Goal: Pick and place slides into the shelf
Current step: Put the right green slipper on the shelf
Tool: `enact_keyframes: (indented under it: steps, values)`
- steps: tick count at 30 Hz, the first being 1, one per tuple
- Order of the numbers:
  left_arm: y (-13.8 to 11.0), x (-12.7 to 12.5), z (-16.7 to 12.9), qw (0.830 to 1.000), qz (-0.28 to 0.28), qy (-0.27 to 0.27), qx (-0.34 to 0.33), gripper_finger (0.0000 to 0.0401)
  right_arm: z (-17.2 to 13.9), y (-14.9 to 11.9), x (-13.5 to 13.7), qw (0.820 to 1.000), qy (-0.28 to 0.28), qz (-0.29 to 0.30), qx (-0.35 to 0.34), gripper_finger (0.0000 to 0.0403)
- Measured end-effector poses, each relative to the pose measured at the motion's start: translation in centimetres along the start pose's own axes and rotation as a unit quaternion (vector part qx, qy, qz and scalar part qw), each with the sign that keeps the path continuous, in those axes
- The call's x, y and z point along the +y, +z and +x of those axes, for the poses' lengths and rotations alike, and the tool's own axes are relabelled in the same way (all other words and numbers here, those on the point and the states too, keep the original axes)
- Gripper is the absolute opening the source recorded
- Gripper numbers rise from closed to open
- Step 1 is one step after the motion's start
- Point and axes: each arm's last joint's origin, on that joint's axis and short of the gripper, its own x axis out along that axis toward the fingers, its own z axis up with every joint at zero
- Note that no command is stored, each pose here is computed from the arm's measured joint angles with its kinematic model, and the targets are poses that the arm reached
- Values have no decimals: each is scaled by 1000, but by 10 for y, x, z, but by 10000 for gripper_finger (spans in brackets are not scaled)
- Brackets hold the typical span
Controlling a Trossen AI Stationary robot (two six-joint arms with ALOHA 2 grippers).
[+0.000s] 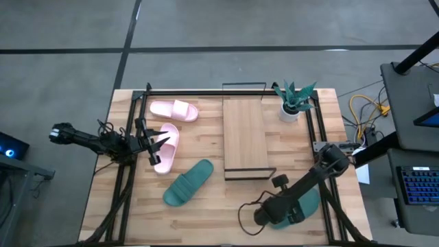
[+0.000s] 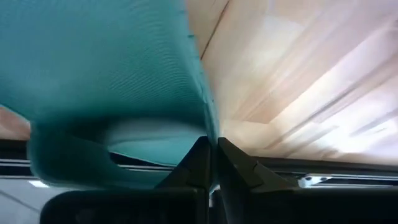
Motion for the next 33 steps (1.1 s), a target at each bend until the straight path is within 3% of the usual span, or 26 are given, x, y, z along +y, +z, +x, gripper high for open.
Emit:
enact_keyframes:
  steps: [8,15,25,33]
  values:
    - [0,0,0,1000,0,0,0,83,-39,-33,-1,993,1,70,-96,11]
    - [0,0,0,1000,-1,1,-1,83,-68,-66,-6,969,-17,138,-203,11]
    - [0,0,0,1000,0,0,0,83,-89,-85,-5,947,2,148,-284,11]
    - [0,0,0,1000,0,0,0,83,-123,-90,-3,900,4,146,-410,11]
